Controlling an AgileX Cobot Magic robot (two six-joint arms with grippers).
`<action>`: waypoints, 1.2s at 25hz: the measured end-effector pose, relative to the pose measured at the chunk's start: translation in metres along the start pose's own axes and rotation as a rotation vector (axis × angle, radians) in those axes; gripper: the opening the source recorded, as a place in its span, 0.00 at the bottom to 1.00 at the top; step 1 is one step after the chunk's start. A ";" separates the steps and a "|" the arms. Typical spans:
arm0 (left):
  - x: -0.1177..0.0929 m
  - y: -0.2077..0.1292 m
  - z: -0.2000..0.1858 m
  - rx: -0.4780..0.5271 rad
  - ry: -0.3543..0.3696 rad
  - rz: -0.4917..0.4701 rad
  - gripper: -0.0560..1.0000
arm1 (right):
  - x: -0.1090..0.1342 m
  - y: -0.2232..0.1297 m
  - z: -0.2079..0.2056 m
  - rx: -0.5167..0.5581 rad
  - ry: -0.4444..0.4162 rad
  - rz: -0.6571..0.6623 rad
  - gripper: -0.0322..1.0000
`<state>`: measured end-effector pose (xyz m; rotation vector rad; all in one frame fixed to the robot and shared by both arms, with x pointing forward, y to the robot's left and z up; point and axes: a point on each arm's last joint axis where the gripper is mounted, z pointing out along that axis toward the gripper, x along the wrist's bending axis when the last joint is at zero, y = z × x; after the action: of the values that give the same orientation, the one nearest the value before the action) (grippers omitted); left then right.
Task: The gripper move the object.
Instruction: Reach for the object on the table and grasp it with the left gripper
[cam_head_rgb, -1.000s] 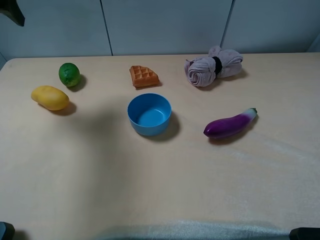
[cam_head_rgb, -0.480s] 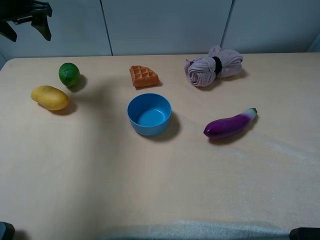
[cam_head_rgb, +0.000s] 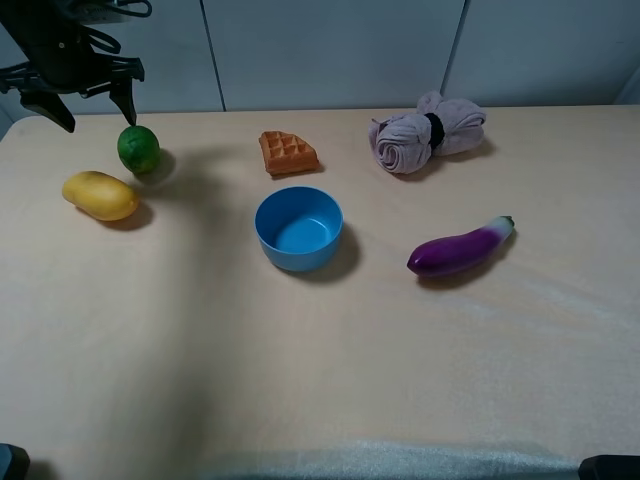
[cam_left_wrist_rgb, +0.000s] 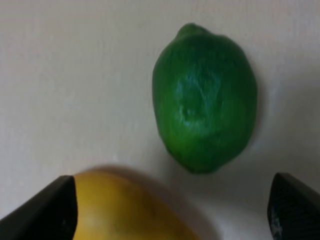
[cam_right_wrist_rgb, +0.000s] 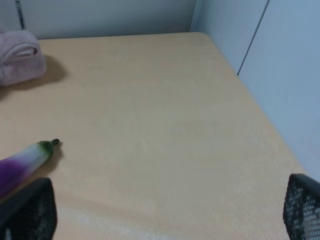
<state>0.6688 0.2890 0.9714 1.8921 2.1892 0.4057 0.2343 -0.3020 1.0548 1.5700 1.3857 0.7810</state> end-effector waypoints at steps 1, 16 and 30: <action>0.000 0.001 0.002 -0.005 -0.002 -0.005 0.84 | 0.000 0.000 0.000 0.000 0.000 0.000 0.70; -0.007 0.013 0.037 -0.013 -0.008 -0.045 0.84 | 0.000 0.000 0.000 0.000 0.000 0.000 0.70; -0.015 0.010 0.062 0.028 -0.017 -0.047 0.84 | 0.000 0.000 0.000 0.000 0.000 0.000 0.70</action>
<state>0.7016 0.2795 0.9168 1.8466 2.2349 0.3508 0.2343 -0.3020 1.0548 1.5700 1.3857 0.7810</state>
